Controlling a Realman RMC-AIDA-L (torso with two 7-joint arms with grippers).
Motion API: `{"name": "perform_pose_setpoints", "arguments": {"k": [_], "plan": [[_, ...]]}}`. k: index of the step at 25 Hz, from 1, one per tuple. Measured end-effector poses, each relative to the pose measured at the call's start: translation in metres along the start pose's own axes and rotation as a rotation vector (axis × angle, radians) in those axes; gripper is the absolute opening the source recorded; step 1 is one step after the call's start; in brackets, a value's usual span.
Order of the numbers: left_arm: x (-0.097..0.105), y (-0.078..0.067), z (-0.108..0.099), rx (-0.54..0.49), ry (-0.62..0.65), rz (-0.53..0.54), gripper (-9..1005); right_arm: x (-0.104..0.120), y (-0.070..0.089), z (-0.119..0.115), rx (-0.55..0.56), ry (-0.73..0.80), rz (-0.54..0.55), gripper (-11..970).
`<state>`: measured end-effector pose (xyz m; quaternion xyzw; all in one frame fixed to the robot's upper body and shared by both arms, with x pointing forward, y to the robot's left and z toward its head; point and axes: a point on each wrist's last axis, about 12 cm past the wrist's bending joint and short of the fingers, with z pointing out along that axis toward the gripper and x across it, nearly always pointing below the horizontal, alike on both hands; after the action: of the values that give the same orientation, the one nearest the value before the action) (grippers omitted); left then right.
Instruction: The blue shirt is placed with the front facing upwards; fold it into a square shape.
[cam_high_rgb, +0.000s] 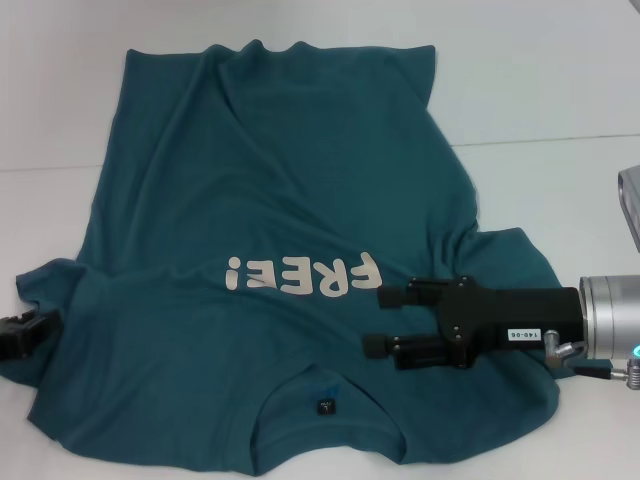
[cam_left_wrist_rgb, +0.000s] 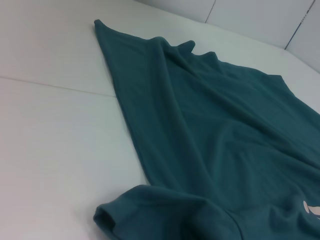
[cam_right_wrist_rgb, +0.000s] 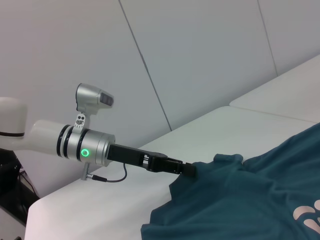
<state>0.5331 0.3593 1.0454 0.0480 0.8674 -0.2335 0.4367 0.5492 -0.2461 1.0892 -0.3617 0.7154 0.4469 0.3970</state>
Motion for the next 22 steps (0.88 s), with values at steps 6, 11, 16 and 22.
{"name": "perform_pose_setpoints", "arguments": {"k": [6, 11, 16, 22], "plan": [[0.000, 0.000, 0.001, 0.002, 0.002, 0.001, 219, 0.001, 0.000, -0.001, 0.002, -0.002, 0.003, 882], [-0.002, 0.000, 0.000, -0.002, -0.001, 0.003, 65, 0.002, 0.000, 0.000, 0.002, -0.003, 0.007, 882], [-0.006, 0.006, -0.007, -0.033, -0.016, 0.018, 6, 0.002, 0.000, 0.000, 0.006, -0.019, 0.015, 882], [-0.014, 0.015, -0.018, -0.082, -0.036, 0.033, 6, 0.006, 0.001, 0.003, 0.011, -0.033, 0.038, 882]]}}
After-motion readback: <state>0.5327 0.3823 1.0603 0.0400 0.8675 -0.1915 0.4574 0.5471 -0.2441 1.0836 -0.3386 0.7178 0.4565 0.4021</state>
